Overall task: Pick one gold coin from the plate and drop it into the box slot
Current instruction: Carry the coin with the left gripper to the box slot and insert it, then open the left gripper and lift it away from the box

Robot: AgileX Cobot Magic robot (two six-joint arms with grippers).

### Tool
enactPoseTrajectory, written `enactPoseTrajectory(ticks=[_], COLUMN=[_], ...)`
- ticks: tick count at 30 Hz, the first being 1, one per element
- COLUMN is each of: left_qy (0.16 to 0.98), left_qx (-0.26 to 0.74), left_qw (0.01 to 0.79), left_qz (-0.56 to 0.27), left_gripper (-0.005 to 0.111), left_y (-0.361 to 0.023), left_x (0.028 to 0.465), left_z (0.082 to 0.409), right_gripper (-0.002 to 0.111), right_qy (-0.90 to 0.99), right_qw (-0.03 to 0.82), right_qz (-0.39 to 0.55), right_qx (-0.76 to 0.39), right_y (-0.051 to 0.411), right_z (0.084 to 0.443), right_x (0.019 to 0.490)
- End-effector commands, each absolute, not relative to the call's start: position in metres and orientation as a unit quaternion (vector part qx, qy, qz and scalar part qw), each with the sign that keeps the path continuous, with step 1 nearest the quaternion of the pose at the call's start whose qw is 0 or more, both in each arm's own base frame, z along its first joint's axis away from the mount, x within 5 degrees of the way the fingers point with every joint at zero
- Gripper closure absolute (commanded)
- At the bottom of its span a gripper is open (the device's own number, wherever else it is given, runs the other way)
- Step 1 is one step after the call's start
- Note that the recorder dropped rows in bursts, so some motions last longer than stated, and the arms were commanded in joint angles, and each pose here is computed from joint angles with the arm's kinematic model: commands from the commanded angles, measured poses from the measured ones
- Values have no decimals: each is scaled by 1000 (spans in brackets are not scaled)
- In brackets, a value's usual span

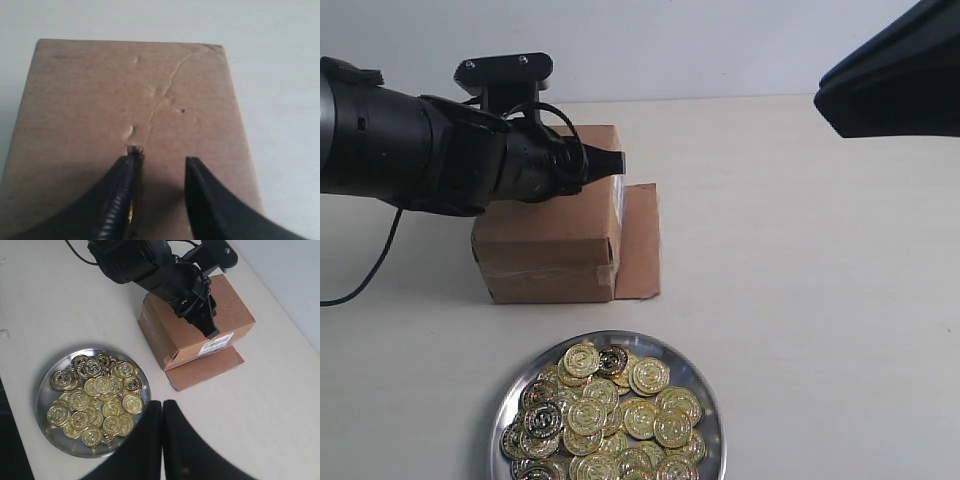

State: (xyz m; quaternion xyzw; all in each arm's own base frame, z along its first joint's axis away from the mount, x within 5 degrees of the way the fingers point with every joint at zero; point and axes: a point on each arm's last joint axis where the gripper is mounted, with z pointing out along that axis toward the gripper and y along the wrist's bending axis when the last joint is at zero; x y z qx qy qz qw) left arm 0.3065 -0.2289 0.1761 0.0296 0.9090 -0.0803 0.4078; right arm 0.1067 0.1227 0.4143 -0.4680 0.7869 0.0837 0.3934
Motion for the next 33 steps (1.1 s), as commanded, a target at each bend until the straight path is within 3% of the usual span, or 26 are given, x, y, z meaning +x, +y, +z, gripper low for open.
enactPoseTrajectory(ticks=[1,8,15,18,22,23,29,33], left_qy=[910,907,888,876,850,840,758,724], left_qx=[30,29,27,37,93,119,194,199], left_qw=[406,412,444,465,502,514,596,626], left_qz=[-79,-87,-112,-122,-129,-126,-182,-209], left_gripper=[49,46,48,63,102,106,107,107], left_y=[-230,-230,-225,-223,-225,-226,-216,-196], left_x=[306,305,300,295,276,270,205,178], left_z=[174,182,217,238,273,283,363,391], right_gripper=[108,108,108,108,108,108,108,108], right_qy=[786,786,786,786,786,786,772,774], right_qw=[395,395,395,395,395,396,422,423], right_qz=[83,82,82,82,82,81,57,61], right_qx=[-468,-468,-468,-468,-468,-468,-471,-467], right_y=[122,122,122,122,122,122,121,121], right_z=[414,414,414,414,414,414,418,418], right_x=[107,107,107,107,107,107,112,111])
